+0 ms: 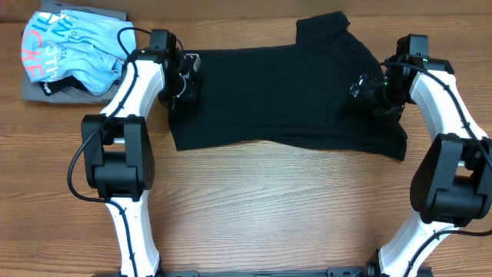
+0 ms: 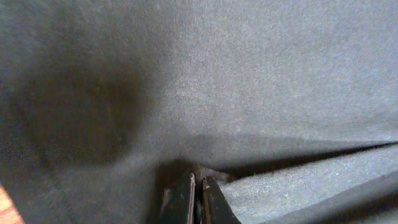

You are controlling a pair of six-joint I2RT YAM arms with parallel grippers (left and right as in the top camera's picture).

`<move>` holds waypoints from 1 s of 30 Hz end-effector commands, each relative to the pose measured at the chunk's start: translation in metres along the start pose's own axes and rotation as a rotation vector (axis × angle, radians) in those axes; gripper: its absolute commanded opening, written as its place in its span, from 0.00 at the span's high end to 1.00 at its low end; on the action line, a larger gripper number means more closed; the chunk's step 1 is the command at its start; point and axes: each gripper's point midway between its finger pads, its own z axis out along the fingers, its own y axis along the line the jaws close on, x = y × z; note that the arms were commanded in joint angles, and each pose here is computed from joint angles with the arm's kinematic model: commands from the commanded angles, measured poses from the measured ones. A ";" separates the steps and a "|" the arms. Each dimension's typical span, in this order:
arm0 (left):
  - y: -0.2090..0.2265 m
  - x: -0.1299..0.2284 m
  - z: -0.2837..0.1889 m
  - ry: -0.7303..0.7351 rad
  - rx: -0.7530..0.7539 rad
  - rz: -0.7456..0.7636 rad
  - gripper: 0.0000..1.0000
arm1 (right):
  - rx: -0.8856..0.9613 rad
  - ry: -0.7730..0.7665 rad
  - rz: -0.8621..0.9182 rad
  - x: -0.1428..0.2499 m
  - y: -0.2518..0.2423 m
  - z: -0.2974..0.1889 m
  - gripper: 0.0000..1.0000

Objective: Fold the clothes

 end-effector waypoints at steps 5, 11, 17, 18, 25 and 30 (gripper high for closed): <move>0.005 -0.023 -0.033 -0.065 -0.092 -0.037 0.96 | -0.088 0.074 0.085 0.018 0.030 0.003 0.01; 0.009 -0.016 -0.043 -0.026 -0.134 -0.054 0.96 | 0.028 -0.008 0.054 0.012 0.030 0.009 0.01; 0.017 -0.013 -0.052 -0.003 -0.198 -0.059 0.96 | 0.169 -0.052 0.125 0.008 0.005 0.009 0.04; 0.018 -0.012 -0.053 -0.001 -0.204 -0.059 0.96 | 0.180 -0.043 0.149 0.011 0.002 0.010 0.05; 0.018 -0.011 -0.053 0.002 -0.205 -0.060 0.96 | 0.195 -0.005 0.244 0.017 -0.005 0.023 0.07; 0.018 -0.011 -0.053 0.003 -0.205 -0.060 0.96 | 0.238 -0.012 0.282 0.014 -0.016 0.041 0.08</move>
